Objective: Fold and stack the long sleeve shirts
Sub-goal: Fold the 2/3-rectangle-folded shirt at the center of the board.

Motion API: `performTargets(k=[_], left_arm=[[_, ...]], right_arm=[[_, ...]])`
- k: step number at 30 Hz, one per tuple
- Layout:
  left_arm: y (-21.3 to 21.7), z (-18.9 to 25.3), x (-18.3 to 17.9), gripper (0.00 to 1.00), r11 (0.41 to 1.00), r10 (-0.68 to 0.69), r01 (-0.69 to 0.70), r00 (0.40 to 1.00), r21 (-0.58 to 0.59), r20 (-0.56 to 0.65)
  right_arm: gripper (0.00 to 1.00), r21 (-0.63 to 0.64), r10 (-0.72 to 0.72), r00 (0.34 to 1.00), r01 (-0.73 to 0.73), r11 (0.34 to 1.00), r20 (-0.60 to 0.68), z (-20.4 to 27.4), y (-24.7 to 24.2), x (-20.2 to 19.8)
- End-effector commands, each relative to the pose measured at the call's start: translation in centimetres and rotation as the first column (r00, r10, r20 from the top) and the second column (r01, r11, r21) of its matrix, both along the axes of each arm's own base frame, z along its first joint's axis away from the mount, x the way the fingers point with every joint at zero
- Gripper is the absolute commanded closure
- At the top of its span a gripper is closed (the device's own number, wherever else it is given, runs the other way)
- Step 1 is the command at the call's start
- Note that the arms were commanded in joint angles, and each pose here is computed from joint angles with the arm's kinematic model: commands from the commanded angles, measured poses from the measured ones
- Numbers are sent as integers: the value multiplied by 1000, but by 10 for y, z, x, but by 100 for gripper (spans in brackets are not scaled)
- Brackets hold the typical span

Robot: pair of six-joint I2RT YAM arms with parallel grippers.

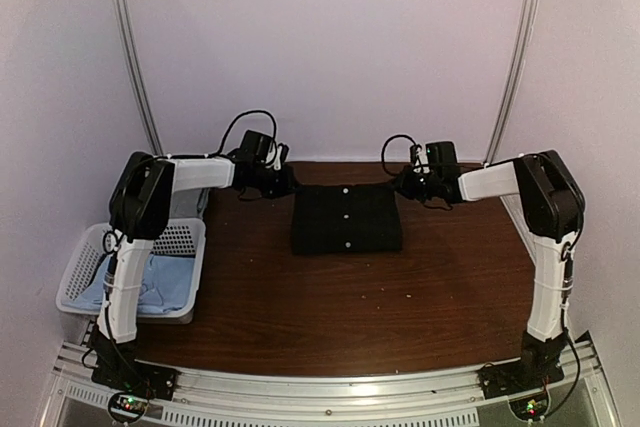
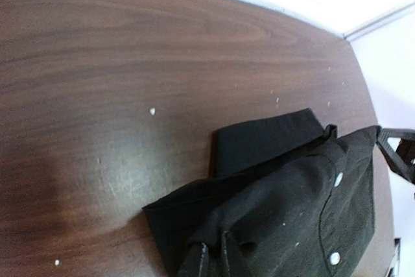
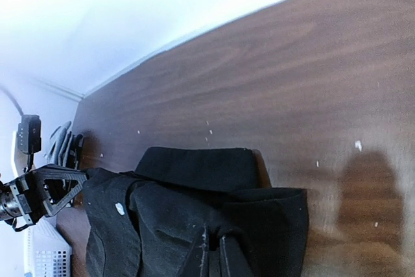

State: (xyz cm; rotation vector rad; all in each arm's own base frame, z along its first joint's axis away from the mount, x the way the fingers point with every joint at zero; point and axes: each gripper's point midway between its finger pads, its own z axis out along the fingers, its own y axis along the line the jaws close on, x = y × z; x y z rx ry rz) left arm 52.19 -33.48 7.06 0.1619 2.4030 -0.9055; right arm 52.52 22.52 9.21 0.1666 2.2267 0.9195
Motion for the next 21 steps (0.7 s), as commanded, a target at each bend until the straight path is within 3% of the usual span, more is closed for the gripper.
performTargets(k=[1,3,5,6,8,13,21], left_arm=[[5,35,52,80,999,44,-44,985,-9,165],[2,37,61,67,999,37,-37,984,0,173],[2,42,66,50,999,44,-45,984,4,174],[4,46,66,46,999,49,-50,983,1,177],[7,53,64,40,998,62,-63,982,-2,177],[3,67,34,41,999,23,-17,989,-37,147],[-18,79,-51,44,989,-96,105,992,-100,83]], right_arm=[[87,13,-62,995,62,998,83,22,-17,40],[82,22,-51,996,50,999,72,20,-15,47],[71,21,-50,995,49,999,86,27,-14,49],[62,12,-43,995,42,999,86,29,-14,49],[57,-14,-24,996,25,1000,87,35,-13,47],[57,-55,64,995,-59,997,81,53,5,16],[56,-44,262,964,-260,965,43,54,70,-93]])
